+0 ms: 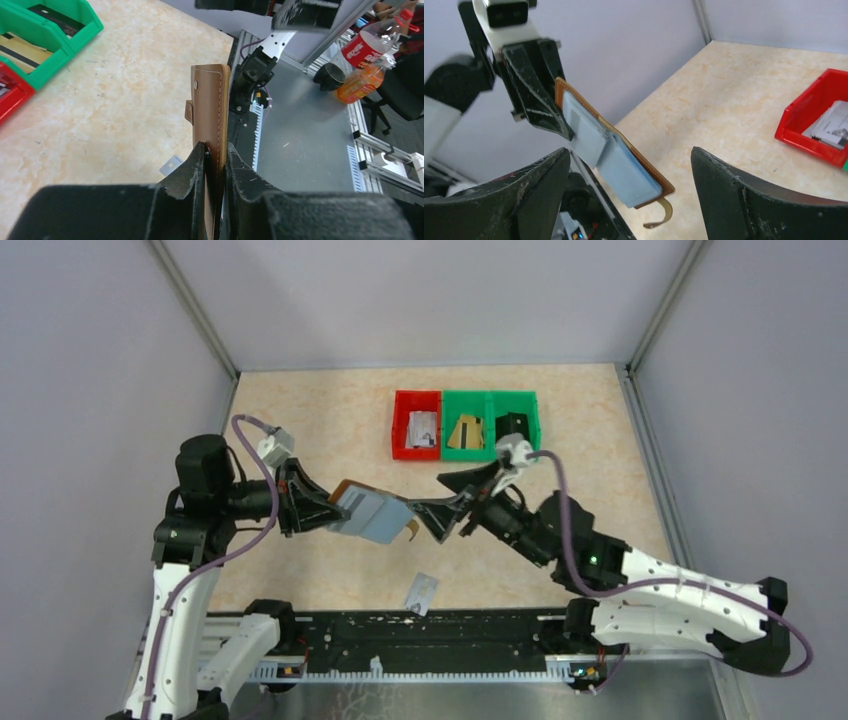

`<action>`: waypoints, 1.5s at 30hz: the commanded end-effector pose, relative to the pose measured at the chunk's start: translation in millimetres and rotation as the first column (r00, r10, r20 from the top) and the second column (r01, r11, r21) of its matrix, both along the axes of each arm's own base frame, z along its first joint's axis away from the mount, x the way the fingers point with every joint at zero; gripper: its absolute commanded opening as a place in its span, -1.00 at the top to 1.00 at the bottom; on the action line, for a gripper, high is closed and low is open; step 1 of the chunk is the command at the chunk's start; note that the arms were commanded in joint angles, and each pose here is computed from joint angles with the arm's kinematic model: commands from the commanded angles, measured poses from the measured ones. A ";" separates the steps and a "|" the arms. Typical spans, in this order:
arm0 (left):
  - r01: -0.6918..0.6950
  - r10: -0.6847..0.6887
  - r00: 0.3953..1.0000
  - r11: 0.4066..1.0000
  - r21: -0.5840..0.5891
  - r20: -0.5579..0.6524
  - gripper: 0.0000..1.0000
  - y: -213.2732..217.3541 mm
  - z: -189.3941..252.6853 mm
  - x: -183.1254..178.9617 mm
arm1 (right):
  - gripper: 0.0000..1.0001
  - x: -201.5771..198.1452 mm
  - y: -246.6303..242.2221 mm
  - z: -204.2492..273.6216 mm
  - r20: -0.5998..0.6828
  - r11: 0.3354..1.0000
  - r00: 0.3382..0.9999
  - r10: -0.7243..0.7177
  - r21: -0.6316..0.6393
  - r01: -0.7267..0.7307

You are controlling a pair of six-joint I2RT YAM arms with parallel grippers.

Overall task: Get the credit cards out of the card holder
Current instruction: Remove the credit card from the card holder.

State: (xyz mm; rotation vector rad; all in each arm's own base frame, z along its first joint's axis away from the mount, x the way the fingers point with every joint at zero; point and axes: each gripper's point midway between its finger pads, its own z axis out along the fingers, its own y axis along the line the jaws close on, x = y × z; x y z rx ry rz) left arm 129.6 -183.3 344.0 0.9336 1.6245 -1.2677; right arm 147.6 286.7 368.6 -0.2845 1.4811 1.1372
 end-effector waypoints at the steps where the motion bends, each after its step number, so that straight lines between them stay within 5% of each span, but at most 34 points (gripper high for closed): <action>1: 0.107 -0.104 0.993 0.993 -0.047 0.051 1.00 -4.2 14.1 -16.4 | -0.78 -3.2 43.5 -24.1 0.113 0.934 0.977 0.182 -0.330 -0.136; 7: 0.148 -0.146 0.989 0.987 -0.062 0.035 1.00 -5.2 19.7 -20.5 | -0.69 7.2 60.3 -17.3 0.136 0.864 0.918 0.373 -0.413 -0.290; 11: 0.146 -0.146 0.989 0.987 -0.062 0.012 1.00 -5.9 16.5 -14.7 | -0.43 -6.7 66.7 -13.1 0.119 0.802 0.839 0.531 -0.389 -0.453; 19: 0.014 -0.014 0.999 1.000 -0.012 0.047 1.00 -3.6 2.3 15.9 | 0.98 -21.2 80.2 -18.7 0.044 0.731 0.756 0.653 -0.299 -0.613; 21: -0.026 0.026 0.998 1.000 -0.001 0.061 1.00 -2.3 0.0 23.8 | 1.00 -20.7 79.9 -17.0 0.049 0.732 0.752 0.658 -0.278 -0.622; 25: -0.039 0.039 0.996 0.999 0.009 0.075 0.22 -1.2 -5.1 26.7 | 1.00 -18.5 77.9 -10.5 0.054 0.738 0.750 0.660 -0.233 -0.633; 36: 0.064 -0.063 0.995 0.998 -0.010 0.075 0.13 -3.9 -3.1 6.8 | 1.00 -3.8 67.5 -11.7 0.043 0.782 0.792 0.609 -0.202 -0.590; 40: 0.105 -0.103 0.993 0.994 -0.027 0.059 -0.17 -5.0 -0.5 -1.0 | 1.00 -0.8 68.8 -13.9 0.025 0.786 0.798 0.603 -0.195 -0.587; 45: 0.093 -0.091 0.994 0.995 -0.022 0.056 -0.20 -4.9 -0.5 1.9 | 1.00 -1.3 69.3 -14.7 0.015 0.780 0.793 0.609 -0.192 -0.595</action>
